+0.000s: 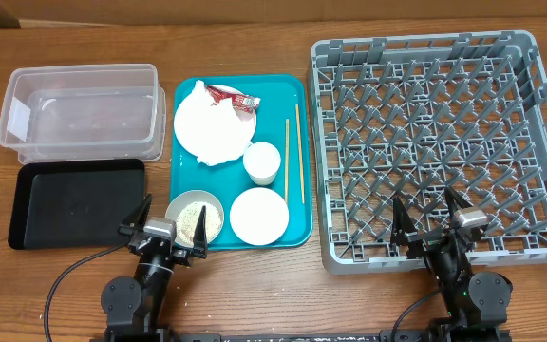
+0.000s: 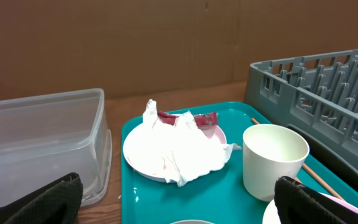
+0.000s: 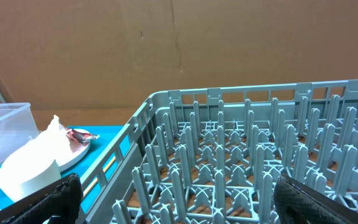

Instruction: Sort waste into correct bins and load items into the dishwasher

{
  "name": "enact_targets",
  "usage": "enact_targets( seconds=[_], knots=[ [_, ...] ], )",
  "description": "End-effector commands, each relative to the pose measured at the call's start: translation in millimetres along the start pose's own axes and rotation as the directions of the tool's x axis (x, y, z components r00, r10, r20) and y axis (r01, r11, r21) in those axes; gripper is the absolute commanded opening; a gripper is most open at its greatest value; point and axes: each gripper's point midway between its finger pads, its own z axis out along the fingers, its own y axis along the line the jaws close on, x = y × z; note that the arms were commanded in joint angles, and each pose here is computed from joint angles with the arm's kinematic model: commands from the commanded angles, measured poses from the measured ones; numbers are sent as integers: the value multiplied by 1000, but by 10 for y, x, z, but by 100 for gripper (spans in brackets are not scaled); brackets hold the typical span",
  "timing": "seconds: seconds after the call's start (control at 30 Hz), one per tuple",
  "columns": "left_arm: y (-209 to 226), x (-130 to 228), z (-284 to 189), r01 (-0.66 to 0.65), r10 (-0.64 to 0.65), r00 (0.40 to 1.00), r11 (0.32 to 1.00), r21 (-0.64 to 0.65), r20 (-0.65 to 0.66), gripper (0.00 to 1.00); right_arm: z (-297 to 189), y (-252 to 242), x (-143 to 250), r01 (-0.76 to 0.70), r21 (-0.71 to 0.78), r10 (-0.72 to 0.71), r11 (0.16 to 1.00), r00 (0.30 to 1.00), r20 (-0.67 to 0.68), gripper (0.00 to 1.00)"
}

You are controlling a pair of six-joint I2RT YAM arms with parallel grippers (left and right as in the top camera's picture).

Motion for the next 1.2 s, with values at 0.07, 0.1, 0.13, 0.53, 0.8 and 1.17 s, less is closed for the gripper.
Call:
enact_targets(
  seconds=[0.07,0.1,0.13,0.53,0.8,1.17],
  knots=[
    [-29,-14,-2,10,-10,1000,1000,11,11,100,-1,60,6,3,-34,-2,999,1000,7,100],
    [-38,-16,-3,10,-10,1000,1000,16,12,100,-2,79,-1,4,-44,-3,999,1000,10,100],
    [-46,-18,-3,10,-10,1000,1000,20,12,100,-2,98,-7,5,-55,-4,998,1000,12,100],
    [-221,-262,-56,71,-79,995,990,126,58,100,-73,397,-144,15,-215,-11,976,1000,17,100],
    [-192,-703,-155,23,-37,991,994,104,132,100,-168,449,-555,28,-206,-22,978,999,34,100],
    [-146,-1095,-4,0,-2,1000,994,111,25,100,-72,486,-1000,41,-199,-48,979,998,-33,100]
  ],
)
